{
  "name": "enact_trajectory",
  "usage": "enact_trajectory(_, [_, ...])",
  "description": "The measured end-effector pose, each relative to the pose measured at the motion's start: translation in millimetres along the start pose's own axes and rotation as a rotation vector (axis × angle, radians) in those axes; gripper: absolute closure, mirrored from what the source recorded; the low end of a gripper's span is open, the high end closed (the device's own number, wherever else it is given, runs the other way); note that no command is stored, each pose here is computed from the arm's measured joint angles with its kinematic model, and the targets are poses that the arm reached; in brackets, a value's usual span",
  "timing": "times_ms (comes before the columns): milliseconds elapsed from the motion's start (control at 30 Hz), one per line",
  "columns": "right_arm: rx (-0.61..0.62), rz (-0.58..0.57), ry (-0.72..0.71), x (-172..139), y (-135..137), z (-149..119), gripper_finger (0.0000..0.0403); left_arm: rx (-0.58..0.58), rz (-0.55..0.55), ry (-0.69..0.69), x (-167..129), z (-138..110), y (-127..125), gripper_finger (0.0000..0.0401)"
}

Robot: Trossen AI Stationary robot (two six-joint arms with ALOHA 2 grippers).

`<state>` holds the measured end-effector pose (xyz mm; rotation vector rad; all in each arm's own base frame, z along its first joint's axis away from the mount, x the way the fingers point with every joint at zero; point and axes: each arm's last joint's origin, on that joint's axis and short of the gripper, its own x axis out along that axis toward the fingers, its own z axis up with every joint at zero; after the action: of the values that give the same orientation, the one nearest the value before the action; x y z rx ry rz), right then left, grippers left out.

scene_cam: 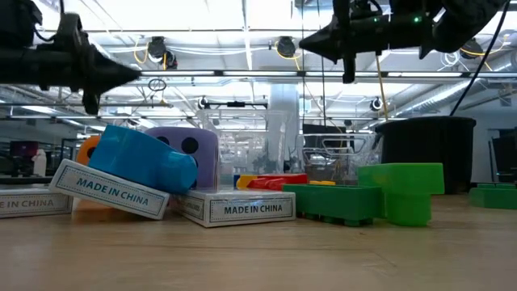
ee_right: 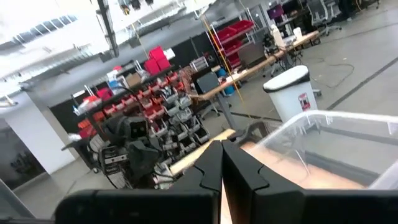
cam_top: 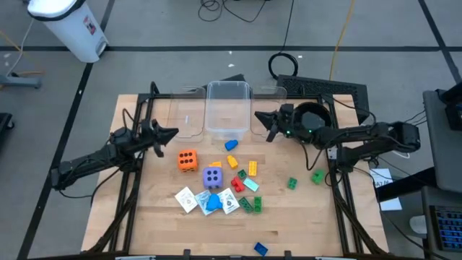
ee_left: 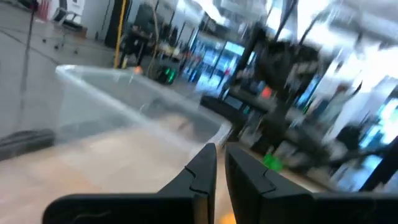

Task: Pick & Place Toys
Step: Put the orange dice into the transparent container

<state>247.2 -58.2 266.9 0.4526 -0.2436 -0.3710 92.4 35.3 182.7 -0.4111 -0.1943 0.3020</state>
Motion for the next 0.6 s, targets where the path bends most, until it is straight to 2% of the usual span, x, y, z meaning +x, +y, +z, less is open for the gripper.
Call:
enact_trajectory(233, [0.013, 0.029, -0.057, -2, 4, 8, 0.0399, -0.123, -0.082, -0.182, -2, 17, -8, 0.0364])
enact_trajectory(400, [0.017, 0.033, -0.065, -2, 4, 9, 0.0399, -0.218, -0.143, -0.261, -4, 26, -12, 0.0364])
enact_trajectory(600, [0.186, 0.041, -0.075, -2, 4, 10, 0.0399, -0.262, -0.210, -0.362, -8, 36, -16, 0.0364])
